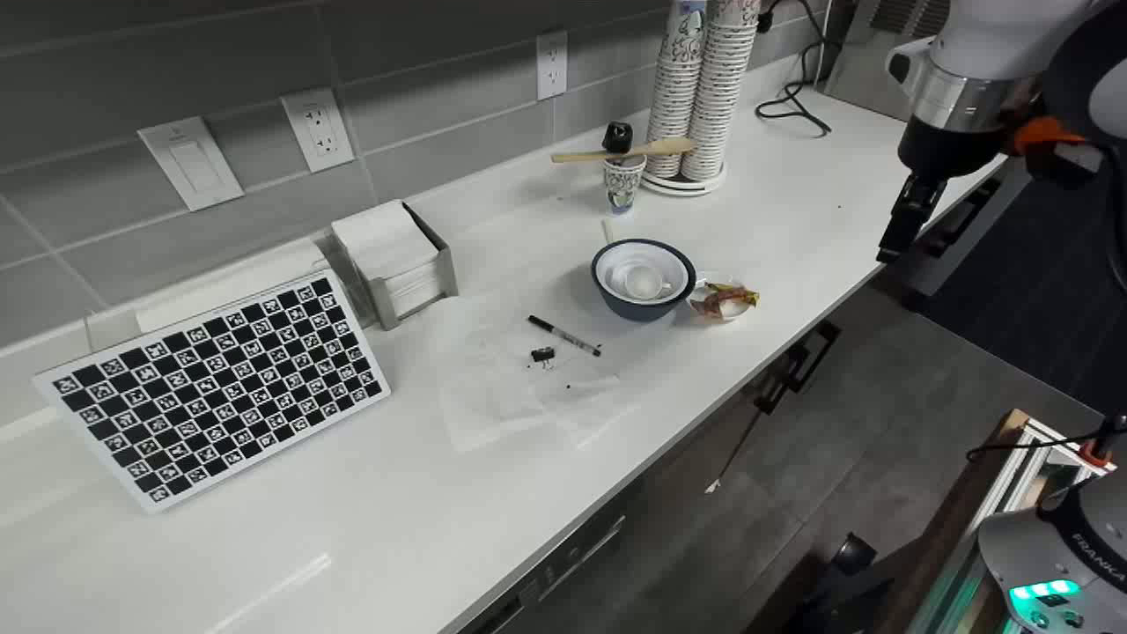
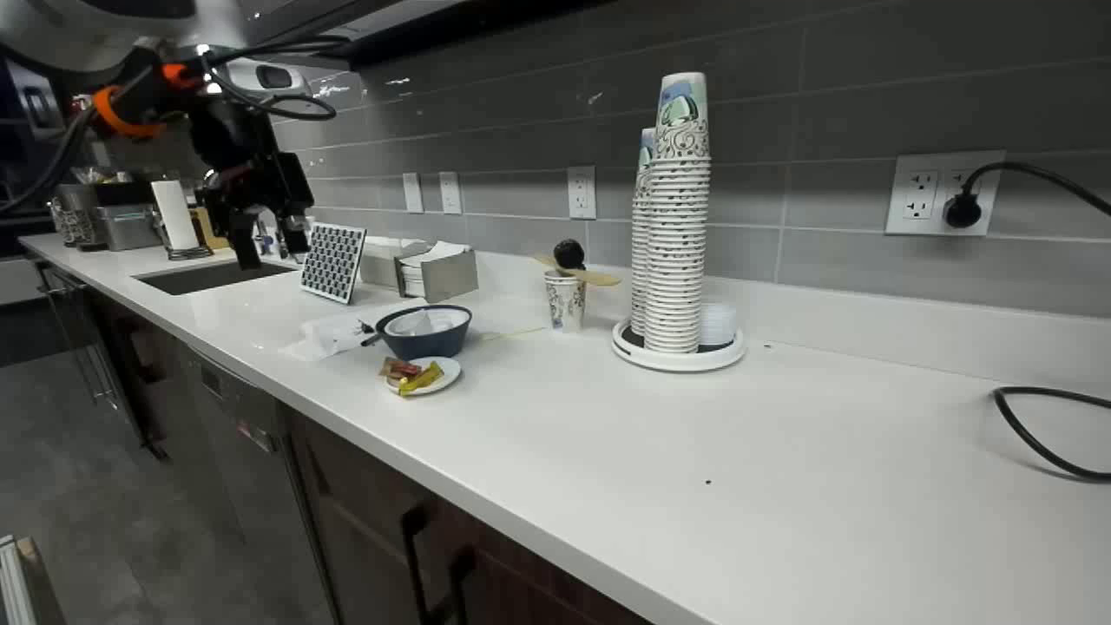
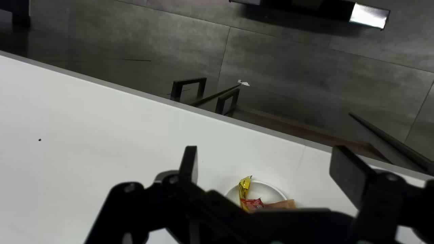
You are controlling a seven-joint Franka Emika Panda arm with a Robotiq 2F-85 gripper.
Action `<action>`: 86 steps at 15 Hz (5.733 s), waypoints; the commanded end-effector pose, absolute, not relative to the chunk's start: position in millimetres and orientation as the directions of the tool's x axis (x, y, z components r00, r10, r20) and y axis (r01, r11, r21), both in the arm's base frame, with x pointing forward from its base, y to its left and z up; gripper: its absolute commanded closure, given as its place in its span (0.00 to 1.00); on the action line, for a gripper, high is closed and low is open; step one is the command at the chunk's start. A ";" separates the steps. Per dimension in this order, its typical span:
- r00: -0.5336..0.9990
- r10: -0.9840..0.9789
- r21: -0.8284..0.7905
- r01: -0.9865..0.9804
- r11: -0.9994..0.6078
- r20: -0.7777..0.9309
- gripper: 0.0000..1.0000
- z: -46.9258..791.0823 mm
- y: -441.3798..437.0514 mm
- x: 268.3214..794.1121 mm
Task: Pour the contents on the white plate into the white bowl.
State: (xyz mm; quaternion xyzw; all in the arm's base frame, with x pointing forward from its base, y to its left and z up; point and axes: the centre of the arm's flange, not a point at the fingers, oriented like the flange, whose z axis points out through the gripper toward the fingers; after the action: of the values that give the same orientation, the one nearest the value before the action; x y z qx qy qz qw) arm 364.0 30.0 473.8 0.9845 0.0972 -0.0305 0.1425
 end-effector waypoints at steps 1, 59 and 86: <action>0.979 0.183 0.275 0.200 -0.941 -0.088 0.00 473.8 30.0 364.0; 0.957 -0.072 -0.823 0.202 -0.531 0.281 0.00 282.4 -178.3 455.6; 0.993 0.027 -0.737 0.107 -0.667 0.119 0.25 202.9 -172.7 537.9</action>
State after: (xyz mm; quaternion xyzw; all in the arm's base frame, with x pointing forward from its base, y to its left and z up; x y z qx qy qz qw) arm 526.8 -172.0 211.2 0.9076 0.0374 0.0656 -0.4129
